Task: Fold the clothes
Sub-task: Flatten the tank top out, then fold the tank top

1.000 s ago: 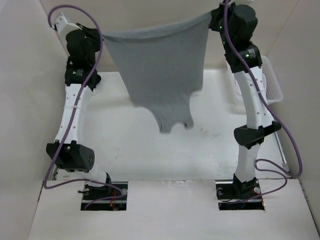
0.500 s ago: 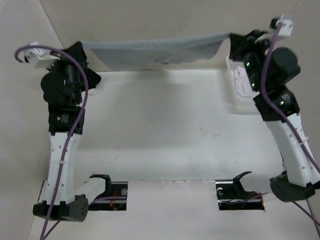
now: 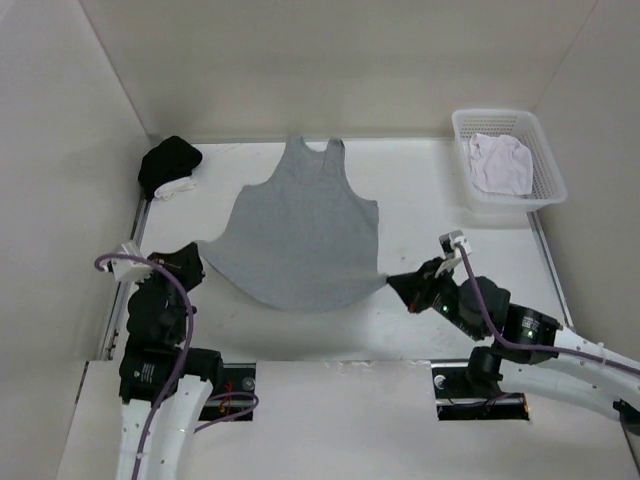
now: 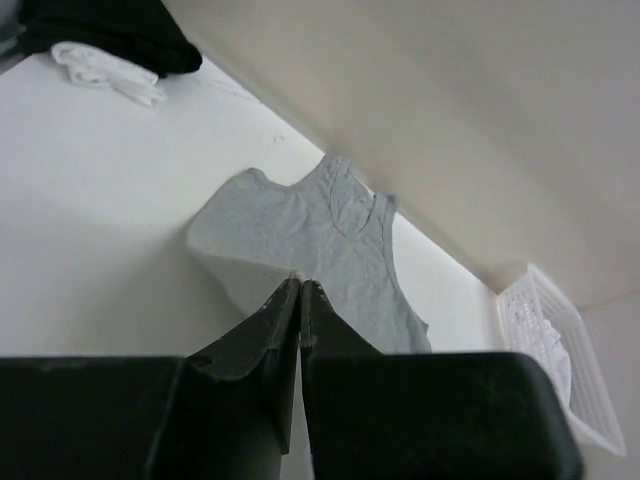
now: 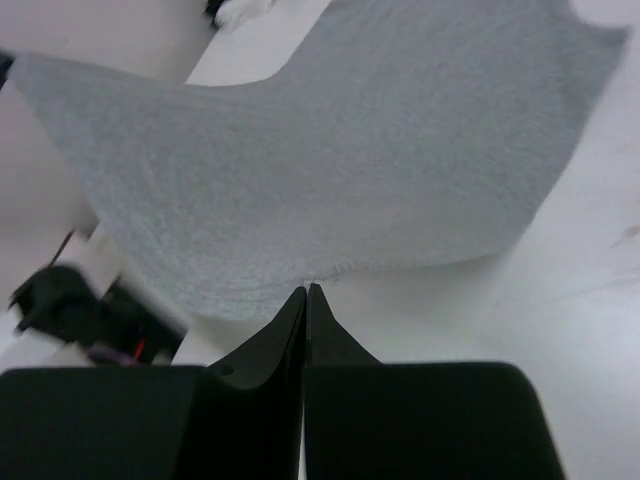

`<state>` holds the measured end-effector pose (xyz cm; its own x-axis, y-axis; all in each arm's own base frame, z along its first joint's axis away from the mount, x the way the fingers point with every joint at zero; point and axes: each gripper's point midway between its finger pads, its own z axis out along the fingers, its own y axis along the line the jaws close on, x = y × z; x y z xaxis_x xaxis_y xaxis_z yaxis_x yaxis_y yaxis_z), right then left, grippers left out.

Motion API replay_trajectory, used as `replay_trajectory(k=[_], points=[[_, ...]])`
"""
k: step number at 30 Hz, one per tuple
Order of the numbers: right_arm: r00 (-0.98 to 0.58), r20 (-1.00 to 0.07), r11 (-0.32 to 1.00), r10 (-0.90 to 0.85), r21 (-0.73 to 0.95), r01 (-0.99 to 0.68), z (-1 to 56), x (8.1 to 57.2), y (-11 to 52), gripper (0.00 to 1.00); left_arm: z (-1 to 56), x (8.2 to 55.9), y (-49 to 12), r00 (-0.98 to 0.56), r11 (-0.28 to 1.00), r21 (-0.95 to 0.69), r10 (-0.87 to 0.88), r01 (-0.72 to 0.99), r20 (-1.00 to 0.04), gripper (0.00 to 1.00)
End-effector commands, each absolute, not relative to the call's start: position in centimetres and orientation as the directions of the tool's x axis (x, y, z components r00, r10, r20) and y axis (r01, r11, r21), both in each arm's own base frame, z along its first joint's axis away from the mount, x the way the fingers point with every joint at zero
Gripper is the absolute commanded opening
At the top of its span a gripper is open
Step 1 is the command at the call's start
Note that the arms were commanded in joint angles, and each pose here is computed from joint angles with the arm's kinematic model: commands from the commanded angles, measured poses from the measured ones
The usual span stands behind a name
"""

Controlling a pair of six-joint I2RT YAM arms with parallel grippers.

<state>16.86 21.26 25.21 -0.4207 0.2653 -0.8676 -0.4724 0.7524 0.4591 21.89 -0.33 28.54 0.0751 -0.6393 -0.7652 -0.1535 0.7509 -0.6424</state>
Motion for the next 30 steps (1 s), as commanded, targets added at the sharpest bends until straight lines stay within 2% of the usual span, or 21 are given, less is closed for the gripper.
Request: replay_trajectory(k=[1,5,9,15,19,21,30], points=[[-0.582,-0.768,0.728,0.269,0.558,-0.399,21.5,13.2,21.9,0.00,22.7,19.5,-0.7,-0.077,0.735,-0.627,-0.663,-0.257,-0.745,0.01],[-0.683,-0.708,0.709,0.183,0.576,-0.407,18.8,9.7,23.4,0.00,21.6,19.1,-2.0,-0.110,0.676,-0.689,-0.730,-0.261,-0.674,0.02],[-0.632,-0.747,0.734,0.207,0.546,-0.405,19.3,12.0,24.1,0.00,22.3,21.4,-2.1,-0.075,0.670,-0.695,-0.732,-0.259,-0.677,0.02],[-0.490,-0.803,0.775,0.340,0.534,-0.338,22.7,22.9,22.7,0.00,25.9,28.8,-2.2,0.038,0.645,-0.727,-0.741,-0.234,-0.670,0.02],[-0.445,-0.800,0.781,0.403,0.554,-0.289,24.1,30.6,21.2,0.00,26.2,35.5,-0.3,0.129,0.612,-0.733,-0.735,-0.297,-0.666,0.01],[-0.433,-0.799,0.784,0.418,0.558,-0.272,24.7,34.8,21.1,0.00,25.3,39.6,-0.2,0.108,0.614,-0.718,-0.731,-0.328,-0.674,0.01],[-0.411,-0.805,0.827,0.428,0.532,-0.181,24.5,51.0,19.9,0.00,23.3,52.8,-0.8,0.061,0.632,-0.694,-0.723,-0.345,-0.688,0.01]])
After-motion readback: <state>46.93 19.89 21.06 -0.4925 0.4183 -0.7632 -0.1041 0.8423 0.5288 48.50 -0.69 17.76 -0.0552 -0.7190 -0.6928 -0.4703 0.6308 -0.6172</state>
